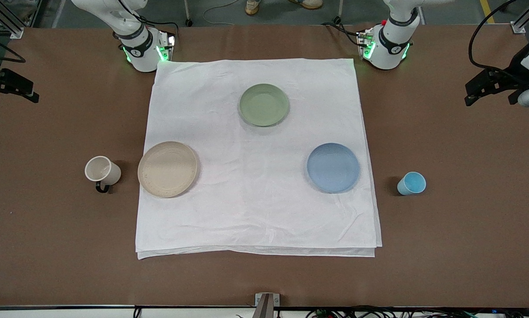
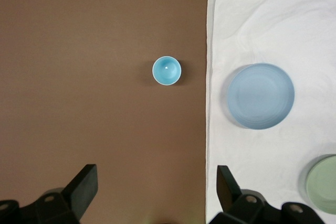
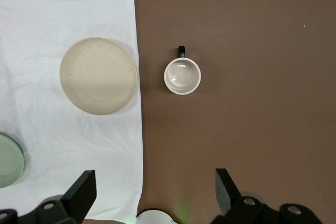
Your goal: Place blue cup in blue plate and white mug in gray plate
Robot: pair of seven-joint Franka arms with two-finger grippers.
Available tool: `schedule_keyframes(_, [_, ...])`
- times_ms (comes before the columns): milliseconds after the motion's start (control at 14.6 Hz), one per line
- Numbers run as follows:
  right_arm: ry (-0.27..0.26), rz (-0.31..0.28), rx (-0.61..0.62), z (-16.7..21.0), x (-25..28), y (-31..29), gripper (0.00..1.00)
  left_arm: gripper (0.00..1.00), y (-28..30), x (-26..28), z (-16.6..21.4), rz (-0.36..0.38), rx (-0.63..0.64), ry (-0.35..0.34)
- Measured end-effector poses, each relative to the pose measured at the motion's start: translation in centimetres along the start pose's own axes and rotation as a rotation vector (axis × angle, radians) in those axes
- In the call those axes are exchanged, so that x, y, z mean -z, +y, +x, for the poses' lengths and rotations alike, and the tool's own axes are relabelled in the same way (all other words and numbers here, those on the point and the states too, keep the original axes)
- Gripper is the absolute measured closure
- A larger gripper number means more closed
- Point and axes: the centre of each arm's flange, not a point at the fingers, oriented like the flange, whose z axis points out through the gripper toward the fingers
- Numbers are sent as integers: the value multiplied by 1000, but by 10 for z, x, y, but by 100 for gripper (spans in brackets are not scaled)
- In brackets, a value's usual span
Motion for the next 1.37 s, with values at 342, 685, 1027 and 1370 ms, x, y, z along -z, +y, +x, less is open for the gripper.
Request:
schedule_keyframes(342, [2, 0, 1, 1, 0, 0, 0, 0, -7, -21, 10, 0, -21, -41])
schedule_keyframes(685, [26, -20, -32, 80, -90, 25, 0, 0, -25, -144, 73, -11, -1, -112])
schedule_keyframes(1027, [24, -17, -75, 169, -291, 56, 0, 0, -42, -275, 83, -22, 29, -89])
schedule_keyframes(1370, [64, 13, -119, 143, -415, 52, 4, 15, -44, -365, 84, -33, 36, -81])
